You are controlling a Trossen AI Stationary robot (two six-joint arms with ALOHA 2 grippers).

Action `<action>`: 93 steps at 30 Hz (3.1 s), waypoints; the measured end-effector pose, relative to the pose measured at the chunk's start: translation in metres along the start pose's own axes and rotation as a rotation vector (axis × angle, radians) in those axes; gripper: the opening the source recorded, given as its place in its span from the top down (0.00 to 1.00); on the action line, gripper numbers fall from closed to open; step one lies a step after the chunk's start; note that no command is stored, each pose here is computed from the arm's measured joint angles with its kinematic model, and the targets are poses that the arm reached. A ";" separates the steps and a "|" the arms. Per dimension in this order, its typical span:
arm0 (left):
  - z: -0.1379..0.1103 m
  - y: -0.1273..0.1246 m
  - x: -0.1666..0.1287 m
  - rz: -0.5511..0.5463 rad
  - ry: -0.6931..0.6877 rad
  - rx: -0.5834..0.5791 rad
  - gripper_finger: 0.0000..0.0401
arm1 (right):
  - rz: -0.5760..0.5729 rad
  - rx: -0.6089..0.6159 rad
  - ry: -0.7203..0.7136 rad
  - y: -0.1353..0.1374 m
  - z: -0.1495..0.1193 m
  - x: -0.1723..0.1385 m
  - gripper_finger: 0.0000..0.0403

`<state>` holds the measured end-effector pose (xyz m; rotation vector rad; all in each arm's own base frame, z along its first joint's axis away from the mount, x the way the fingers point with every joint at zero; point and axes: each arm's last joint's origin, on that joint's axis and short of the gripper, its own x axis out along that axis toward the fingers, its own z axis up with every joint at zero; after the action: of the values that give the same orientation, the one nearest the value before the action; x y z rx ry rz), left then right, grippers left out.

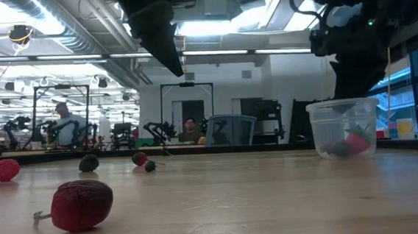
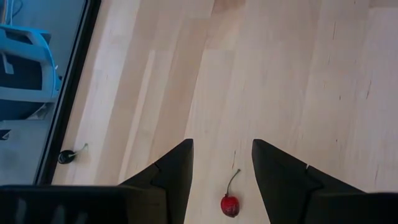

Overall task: Pick and placing Produce into tupperware
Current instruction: Put the black cherry into the transparent bucket, then put the blueberry into the transparent bucket

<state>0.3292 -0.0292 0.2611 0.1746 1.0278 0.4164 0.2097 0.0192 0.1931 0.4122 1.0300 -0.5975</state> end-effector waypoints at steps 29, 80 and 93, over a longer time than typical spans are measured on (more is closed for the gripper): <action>-0.057 -0.020 0.002 -0.022 -0.073 -0.039 0.61 | 0.222 -0.298 -0.361 0.032 0.044 -0.023 0.57; -0.152 -0.067 0.094 -0.388 -0.384 -0.062 0.61 | 0.239 -0.352 -0.428 0.035 0.049 -0.026 0.57; -0.152 -0.068 0.094 -0.383 -0.386 -0.013 0.79 | 0.239 -0.353 -0.428 0.035 0.049 -0.026 0.57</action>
<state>0.2582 -0.0593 0.0863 0.0404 0.6562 0.0358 0.2553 0.0249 0.2400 0.0840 0.6443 -0.2623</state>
